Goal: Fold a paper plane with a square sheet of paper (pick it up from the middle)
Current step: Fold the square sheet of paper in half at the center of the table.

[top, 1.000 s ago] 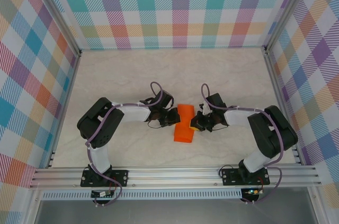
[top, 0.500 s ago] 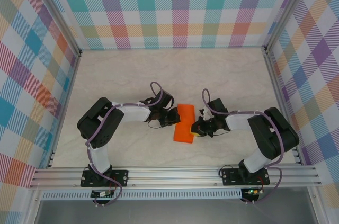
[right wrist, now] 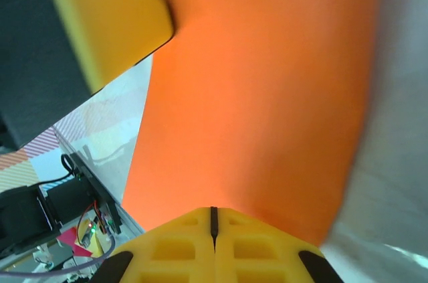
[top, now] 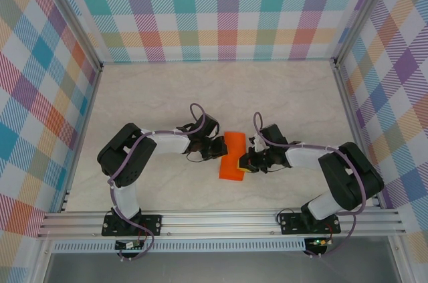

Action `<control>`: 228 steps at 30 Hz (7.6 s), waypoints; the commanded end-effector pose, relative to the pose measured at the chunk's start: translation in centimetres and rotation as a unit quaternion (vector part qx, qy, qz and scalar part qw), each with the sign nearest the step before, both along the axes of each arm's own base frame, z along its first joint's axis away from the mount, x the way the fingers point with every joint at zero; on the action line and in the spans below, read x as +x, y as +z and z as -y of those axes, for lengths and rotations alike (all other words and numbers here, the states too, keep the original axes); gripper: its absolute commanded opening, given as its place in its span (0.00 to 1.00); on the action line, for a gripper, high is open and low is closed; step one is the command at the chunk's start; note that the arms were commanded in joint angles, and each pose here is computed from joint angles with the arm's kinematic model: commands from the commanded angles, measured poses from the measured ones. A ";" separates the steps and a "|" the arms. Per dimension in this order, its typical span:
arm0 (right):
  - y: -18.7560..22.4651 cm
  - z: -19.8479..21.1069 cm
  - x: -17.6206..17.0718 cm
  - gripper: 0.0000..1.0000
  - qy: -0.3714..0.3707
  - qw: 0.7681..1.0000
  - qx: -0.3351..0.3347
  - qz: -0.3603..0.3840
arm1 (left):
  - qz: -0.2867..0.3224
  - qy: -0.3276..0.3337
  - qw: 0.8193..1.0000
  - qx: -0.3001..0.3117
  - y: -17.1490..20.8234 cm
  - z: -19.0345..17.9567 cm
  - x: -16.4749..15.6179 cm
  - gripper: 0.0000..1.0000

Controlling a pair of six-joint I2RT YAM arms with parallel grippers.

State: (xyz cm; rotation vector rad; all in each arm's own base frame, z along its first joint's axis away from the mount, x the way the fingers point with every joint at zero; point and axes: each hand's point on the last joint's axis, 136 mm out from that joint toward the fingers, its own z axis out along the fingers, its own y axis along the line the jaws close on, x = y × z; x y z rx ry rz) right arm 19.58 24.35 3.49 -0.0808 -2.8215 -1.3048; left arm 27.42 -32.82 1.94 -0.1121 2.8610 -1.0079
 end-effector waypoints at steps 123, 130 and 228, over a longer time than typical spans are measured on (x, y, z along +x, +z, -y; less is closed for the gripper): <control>-2.8 2.4 9.6 0.00 -0.036 0.996 -0.072 0.050 | -0.031 -0.002 0.995 0.095 -4.4 -3.6 -2.7 0.00; -1.3 2.2 10.5 0.00 -0.038 0.995 -0.070 0.061 | -0.031 -0.001 0.995 0.097 -4.4 -3.7 -2.7 0.00; -1.4 2.3 7.9 0.00 -0.006 0.999 -0.032 0.000 | -0.021 -0.006 0.995 0.095 -3.6 -3.7 -2.6 0.00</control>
